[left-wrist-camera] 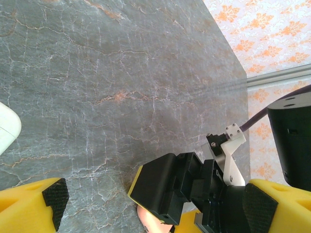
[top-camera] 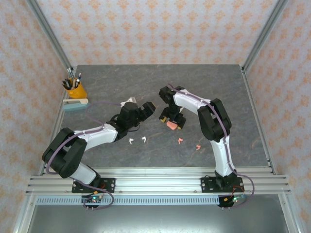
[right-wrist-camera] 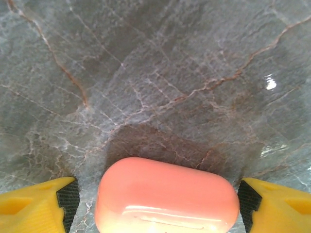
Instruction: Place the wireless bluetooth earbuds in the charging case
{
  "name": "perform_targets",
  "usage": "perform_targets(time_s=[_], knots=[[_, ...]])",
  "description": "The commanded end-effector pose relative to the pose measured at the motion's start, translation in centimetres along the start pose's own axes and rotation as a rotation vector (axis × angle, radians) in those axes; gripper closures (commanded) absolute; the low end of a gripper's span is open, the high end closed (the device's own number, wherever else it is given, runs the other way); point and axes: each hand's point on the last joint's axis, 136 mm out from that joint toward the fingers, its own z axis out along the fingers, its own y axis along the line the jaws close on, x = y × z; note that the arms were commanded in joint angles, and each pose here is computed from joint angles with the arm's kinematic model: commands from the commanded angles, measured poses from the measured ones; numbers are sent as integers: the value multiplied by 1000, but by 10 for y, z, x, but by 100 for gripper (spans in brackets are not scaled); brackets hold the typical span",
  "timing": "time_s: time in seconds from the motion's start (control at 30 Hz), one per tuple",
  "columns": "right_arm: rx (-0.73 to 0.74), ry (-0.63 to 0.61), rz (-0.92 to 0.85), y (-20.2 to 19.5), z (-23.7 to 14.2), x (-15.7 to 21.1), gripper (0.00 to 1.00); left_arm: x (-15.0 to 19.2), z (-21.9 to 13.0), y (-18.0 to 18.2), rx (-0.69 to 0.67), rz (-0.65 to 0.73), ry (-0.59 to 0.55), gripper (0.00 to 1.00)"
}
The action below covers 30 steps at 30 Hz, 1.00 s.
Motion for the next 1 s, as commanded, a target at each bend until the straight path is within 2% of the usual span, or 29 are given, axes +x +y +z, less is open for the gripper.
perform_targets(time_s=[0.0, 0.53, 0.77, 0.97], knots=[[3, 16, 40, -10, -2, 7, 14, -7, 1, -16, 33, 21, -30, 5], [-3, 45, 201, -8, 8, 4, 18, -9, 0, -20, 32, 27, -28, 5], [5, 37, 168, -10, 9, -3, 23, -9, -1, -20, 28, 29, -29, 5], [13, 17, 20, -3, 4, -12, 31, -9, 0, -19, 28, 28, -29, 5]])
